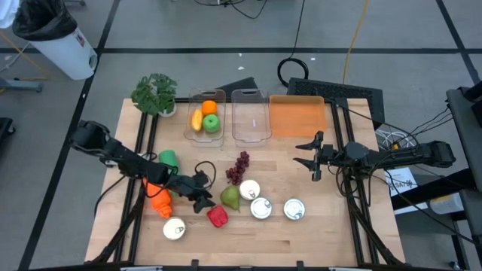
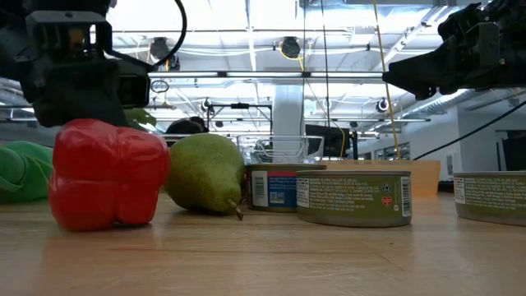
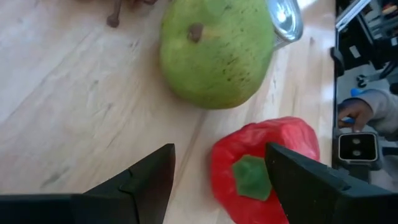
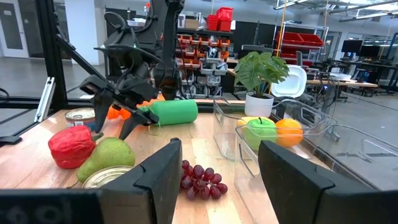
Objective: Pick & Place Food Item
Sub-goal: Put the red bell pepper into the left transparent bin
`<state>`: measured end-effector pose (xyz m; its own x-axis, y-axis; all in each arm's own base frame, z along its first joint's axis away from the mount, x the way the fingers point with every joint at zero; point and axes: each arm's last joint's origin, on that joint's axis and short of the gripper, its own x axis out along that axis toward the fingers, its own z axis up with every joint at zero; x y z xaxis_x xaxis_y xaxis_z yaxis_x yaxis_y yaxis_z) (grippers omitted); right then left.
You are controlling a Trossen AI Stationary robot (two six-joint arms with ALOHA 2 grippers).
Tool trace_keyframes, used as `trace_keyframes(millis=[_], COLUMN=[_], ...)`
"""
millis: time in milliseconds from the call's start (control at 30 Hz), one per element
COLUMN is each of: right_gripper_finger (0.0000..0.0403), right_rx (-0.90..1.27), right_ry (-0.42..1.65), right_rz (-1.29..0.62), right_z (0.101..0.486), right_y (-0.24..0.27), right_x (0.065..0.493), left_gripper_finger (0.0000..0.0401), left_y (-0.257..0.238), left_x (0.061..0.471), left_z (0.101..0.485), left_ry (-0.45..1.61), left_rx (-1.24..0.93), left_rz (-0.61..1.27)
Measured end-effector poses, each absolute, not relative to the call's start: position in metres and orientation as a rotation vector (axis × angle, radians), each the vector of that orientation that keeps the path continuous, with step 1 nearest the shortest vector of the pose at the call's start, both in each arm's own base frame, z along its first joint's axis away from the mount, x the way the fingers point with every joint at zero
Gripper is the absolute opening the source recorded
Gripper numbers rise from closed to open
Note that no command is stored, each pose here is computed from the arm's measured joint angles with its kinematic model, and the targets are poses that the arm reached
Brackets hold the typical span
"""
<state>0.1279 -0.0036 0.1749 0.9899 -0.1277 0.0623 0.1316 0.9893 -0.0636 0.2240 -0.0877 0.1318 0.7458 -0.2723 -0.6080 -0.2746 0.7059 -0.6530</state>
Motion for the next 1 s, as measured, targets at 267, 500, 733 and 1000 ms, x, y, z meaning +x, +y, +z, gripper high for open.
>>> trace_keyframes(millis=[267,500,733,1000], right_gripper_finger=[0.0199,0.0199,0.0199,0.0199], right_rx=[-0.068,-0.068,-0.068,-0.068], right_ry=[-0.058,-0.059,-0.059,-0.058], right_rz=[-0.13,-0.13,-0.13,-0.13], right_z=[0.175,0.175,0.175,0.1749], right_y=[-0.0035,-0.0035,-0.0035,-0.0035], right_x=[0.1279,0.1279,0.1279,0.1279], left_gripper_finger=[0.0257,0.0257,0.0257,0.0231], left_y=[-0.0889,-0.0893,-0.0892,-0.0893], left_x=[0.2232,0.2228,0.2227,0.2224], left_z=[0.1315,0.1312,0.1311,0.1308], left_ry=[0.783,0.795,0.793,0.796], left_rx=[-0.803,-0.795,-0.751,-0.711], left_rz=[-0.047,-0.066,-0.083,-0.105])
